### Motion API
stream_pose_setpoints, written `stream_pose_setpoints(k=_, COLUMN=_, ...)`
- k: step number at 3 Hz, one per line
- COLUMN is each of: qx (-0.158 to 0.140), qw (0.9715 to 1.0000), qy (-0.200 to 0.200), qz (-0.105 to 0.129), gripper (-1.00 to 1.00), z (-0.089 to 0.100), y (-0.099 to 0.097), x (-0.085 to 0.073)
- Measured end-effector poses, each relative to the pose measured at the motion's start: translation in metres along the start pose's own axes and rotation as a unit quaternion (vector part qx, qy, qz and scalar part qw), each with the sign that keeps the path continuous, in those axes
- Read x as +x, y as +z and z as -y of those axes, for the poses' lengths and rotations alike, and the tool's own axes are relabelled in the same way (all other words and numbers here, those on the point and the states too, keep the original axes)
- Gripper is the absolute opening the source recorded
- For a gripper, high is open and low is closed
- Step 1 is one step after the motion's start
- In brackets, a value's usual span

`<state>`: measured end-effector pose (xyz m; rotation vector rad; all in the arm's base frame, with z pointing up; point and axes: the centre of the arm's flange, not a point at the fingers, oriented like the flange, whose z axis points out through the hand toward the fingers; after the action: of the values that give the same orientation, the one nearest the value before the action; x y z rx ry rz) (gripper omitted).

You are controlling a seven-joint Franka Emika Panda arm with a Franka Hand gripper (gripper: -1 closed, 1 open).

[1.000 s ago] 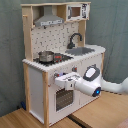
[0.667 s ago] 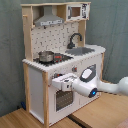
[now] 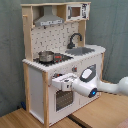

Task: Play with the kitchen

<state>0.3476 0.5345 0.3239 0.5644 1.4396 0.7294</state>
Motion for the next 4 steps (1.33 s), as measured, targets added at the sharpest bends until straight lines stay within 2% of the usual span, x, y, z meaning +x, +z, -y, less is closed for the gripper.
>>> stream_pose_setpoints(k=1, qx=0.005, qw=0.9982, qy=0.059, qz=0.001, gripper=-1.0, z=-0.0002, y=0.0012, x=-0.0022)
stream_pose_setpoints(k=2, qx=0.01, qw=0.9921, qy=0.125, qz=-0.003, gripper=-1.0, z=-0.0011, y=0.0014, x=-0.0036)
stream_pose_setpoints(k=3, qx=0.016, qw=0.9819, qy=0.189, qz=-0.007, gripper=-1.0, z=-0.0018, y=0.0015, x=-0.005)
stream_pose_setpoints(k=4, qx=0.02, qw=0.9657, qy=0.258, qz=-0.011, gripper=-1.0, z=-0.0024, y=0.0015, x=-0.0062)
